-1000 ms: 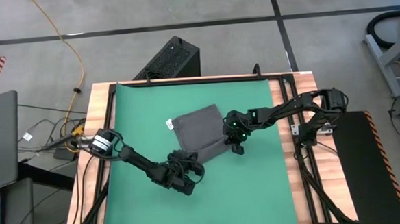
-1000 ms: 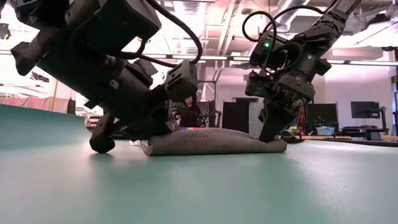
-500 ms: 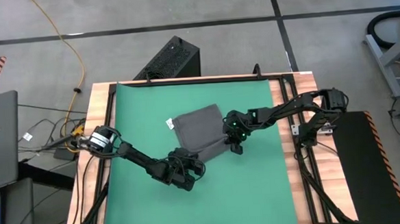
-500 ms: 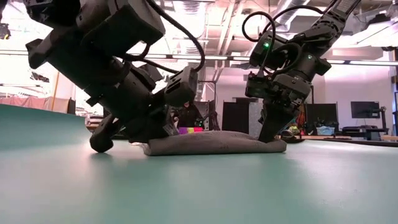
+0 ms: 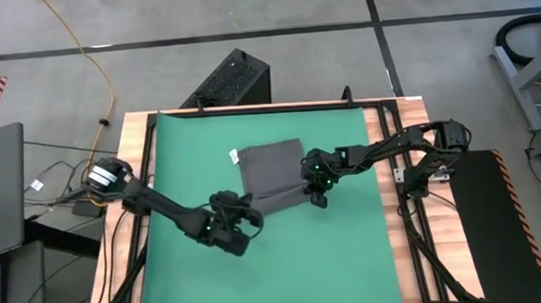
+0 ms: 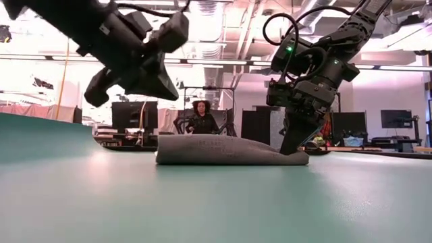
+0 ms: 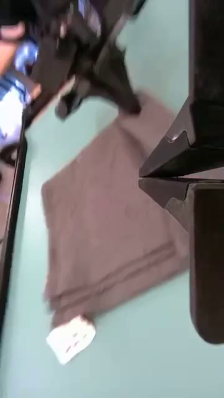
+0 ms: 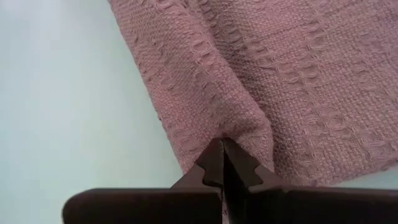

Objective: Roll towel into tight, uniform cylinder
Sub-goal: Roll the gray towel

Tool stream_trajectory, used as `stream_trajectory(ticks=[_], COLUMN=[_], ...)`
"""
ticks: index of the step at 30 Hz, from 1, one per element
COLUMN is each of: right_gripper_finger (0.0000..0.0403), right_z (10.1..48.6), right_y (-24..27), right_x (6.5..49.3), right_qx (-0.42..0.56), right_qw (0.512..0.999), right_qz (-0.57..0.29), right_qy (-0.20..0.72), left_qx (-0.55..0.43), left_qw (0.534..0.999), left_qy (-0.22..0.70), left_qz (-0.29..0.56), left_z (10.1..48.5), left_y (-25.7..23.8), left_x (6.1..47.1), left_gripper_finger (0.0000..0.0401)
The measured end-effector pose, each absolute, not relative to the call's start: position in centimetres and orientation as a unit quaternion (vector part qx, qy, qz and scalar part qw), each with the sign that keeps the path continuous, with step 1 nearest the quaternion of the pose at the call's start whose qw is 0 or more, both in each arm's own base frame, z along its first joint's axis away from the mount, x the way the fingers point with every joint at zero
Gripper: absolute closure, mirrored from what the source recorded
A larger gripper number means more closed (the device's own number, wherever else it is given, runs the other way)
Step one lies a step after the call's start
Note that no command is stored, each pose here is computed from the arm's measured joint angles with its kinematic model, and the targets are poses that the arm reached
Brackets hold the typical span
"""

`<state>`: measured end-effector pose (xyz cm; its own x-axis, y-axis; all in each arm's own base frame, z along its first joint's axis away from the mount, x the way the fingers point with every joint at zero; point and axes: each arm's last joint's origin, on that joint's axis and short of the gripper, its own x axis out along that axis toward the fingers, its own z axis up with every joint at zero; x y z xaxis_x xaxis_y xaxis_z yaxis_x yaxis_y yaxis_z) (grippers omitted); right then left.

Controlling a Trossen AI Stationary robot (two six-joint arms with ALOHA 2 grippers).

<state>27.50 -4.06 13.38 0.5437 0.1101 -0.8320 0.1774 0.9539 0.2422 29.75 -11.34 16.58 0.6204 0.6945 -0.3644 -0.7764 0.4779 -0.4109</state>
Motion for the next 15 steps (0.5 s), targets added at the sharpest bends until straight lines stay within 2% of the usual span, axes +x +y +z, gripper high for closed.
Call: stream_trajectory(ticks=[3,6,9,11,12,13,15], right_gripper_finger=[0.0385,0.0385,0.0385,0.0385,0.0385,0.0385,0.0385], right_z=[13.4,13.4,13.4,13.4,13.4,13.4,13.4], right_y=[-4.1,-4.1,-4.1,-4.1,-4.1,-4.1,-4.1], right_x=[27.5,27.5,27.5,27.5,27.5,27.5,27.5], right_qx=[0.15,0.148,0.147,0.147,0.147,0.147,0.147], right_qw=[0.866,0.866,0.866,0.866,0.866,0.866,0.866], right_qz=[-0.019,-0.018,-0.018,-0.018,-0.018,-0.018,-0.018], right_qy=[0.477,0.477,0.477,0.477,0.477,0.477,0.477], left_qx=[-0.335,-0.399,-0.385,-0.365,-0.359,-0.355,-0.351], left_qw=[0.858,0.865,0.916,0.93,0.93,0.929,0.929], left_qy=[0.029,0.005,0.027,0.034,0.046,0.064,0.109], left_qz=[0.388,0.305,0.113,-0.025,-0.067,-0.085,-0.049], left_z=[15.9,15.8,16.6,17.3,17.3,17.0,15.7], left_y=[-11.5,-11.3,-10.6,-9.8,-9.3,-8.7,-7.6], left_x=[29.5,29.7,30.0,30.2,30.2,30.1,29.9], left_gripper_finger=[0.0401,0.0401,0.0401,0.0401,0.0401,0.0401,0.0401])
